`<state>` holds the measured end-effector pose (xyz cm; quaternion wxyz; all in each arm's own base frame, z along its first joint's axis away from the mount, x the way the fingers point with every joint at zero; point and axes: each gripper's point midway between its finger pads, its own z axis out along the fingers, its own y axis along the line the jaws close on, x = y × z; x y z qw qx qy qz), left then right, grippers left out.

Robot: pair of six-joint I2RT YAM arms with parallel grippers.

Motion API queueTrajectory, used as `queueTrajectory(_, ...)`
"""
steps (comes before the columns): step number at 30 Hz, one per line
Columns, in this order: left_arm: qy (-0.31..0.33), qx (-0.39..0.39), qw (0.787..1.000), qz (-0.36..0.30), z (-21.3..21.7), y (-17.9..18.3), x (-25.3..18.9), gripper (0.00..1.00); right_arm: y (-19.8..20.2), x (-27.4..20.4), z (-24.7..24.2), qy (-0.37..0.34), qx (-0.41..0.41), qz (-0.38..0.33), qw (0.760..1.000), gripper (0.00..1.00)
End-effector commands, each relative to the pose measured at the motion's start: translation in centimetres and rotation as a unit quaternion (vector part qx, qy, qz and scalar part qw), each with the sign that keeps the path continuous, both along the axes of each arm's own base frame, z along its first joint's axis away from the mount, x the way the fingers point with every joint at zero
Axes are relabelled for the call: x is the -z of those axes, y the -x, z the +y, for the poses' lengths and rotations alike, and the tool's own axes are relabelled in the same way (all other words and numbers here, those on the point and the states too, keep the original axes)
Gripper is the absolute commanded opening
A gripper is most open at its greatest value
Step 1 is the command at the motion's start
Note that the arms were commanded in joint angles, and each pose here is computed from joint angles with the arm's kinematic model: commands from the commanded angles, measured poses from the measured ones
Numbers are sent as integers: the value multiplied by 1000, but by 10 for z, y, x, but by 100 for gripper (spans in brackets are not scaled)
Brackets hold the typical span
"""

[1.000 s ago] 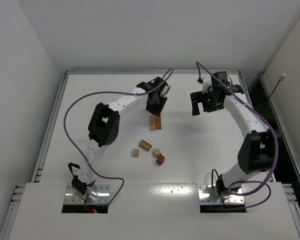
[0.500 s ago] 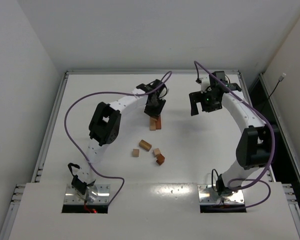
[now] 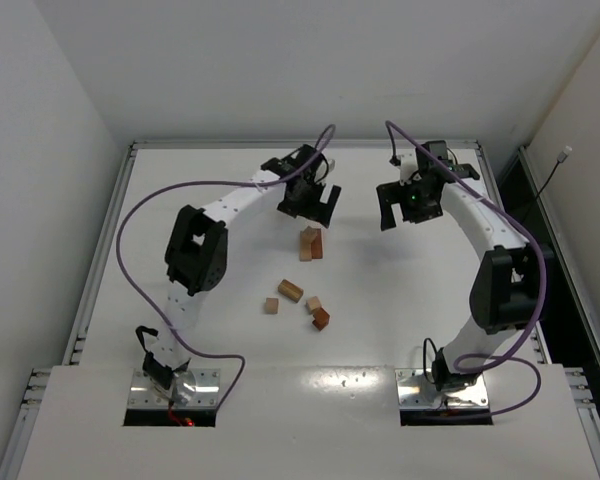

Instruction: Build the wood block tower

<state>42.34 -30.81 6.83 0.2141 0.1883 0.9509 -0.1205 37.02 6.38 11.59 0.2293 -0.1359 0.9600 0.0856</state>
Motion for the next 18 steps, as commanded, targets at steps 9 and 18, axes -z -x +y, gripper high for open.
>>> queueTrajectory(9, 100, -165, 970, -148, 146, 21, -179, 100, 48, -64, 99, 38, -277, -166, 946, 87)
queueTrajectory(18, 50, -323, 943, -60, 327, 41, -116, 100, 146, -40, 253, -17, -616, -183, 766, 83)
